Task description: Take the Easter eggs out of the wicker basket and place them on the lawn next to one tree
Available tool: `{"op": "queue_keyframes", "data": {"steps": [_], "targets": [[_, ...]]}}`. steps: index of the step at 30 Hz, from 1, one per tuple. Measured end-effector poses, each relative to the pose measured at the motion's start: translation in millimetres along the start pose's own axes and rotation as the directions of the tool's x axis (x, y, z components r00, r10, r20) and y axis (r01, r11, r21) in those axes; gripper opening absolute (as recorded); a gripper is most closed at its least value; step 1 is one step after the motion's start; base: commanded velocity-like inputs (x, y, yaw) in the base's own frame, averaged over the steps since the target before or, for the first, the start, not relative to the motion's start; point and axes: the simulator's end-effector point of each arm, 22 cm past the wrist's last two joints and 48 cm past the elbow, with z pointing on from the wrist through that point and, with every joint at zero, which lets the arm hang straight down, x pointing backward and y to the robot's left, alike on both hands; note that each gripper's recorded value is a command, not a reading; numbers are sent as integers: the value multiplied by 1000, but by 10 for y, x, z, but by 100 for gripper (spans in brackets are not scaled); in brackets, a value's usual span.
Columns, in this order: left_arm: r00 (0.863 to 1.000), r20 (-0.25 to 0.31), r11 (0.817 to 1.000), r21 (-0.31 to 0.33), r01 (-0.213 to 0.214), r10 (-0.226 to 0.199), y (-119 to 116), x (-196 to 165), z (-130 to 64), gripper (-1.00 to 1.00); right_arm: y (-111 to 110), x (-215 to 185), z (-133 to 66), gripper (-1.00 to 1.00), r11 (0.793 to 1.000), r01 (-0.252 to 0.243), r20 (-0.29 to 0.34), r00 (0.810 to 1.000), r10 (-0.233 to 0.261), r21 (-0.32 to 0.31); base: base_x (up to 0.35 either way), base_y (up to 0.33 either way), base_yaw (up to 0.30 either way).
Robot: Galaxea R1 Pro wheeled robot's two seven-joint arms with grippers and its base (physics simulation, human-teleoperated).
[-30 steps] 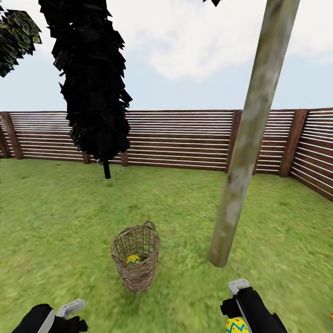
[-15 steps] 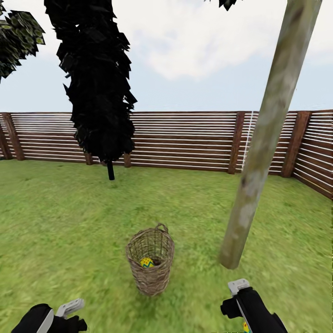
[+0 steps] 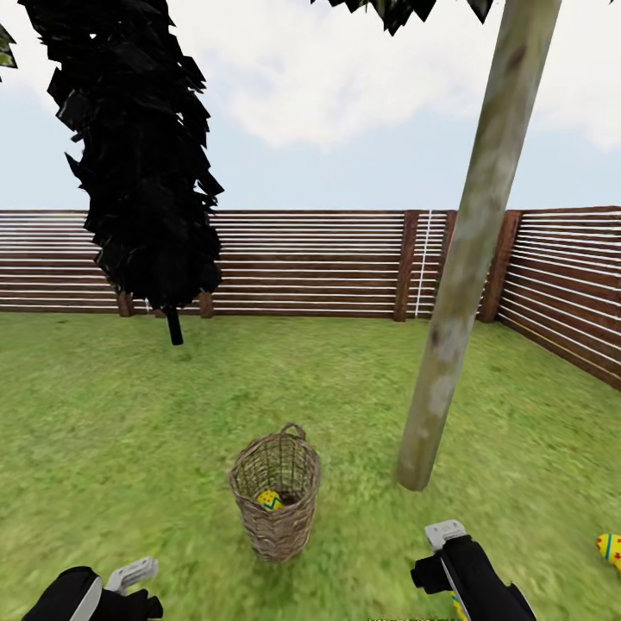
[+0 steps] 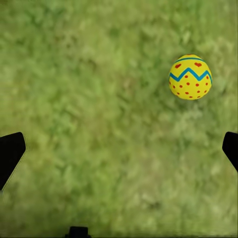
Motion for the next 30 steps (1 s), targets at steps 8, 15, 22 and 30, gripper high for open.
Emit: {"op": "queue_keyframes", "data": {"steps": [8, 15, 22, 30], "targets": [[1000, 1, 1000, 1, 4, -4, -27, -49, -139, 100, -19, -69, -126, 100, 1000, 2, -1, 1000, -2, 0, 0, 336, -209], [1000, 2, 1000, 3, 7, -7, -50, -87, -258, 100, -36, -127, -234, 100, 1000, 3, -1, 1000, -3, 1, 0, 337, -141], [1000, 3, 1000, 3, 9, -9, -70, -122, -374, 100, -50, -182, -341, 100, 1000, 3, -2, 1000, -3, 1, 0, 338, -51], [998, 58, 998, -42, 38, -35, 321, -386, -630, 100, -66, -212, -401, 100, 1000, 1, -2, 1000, -1, 1, 0, 338, -1]]}}
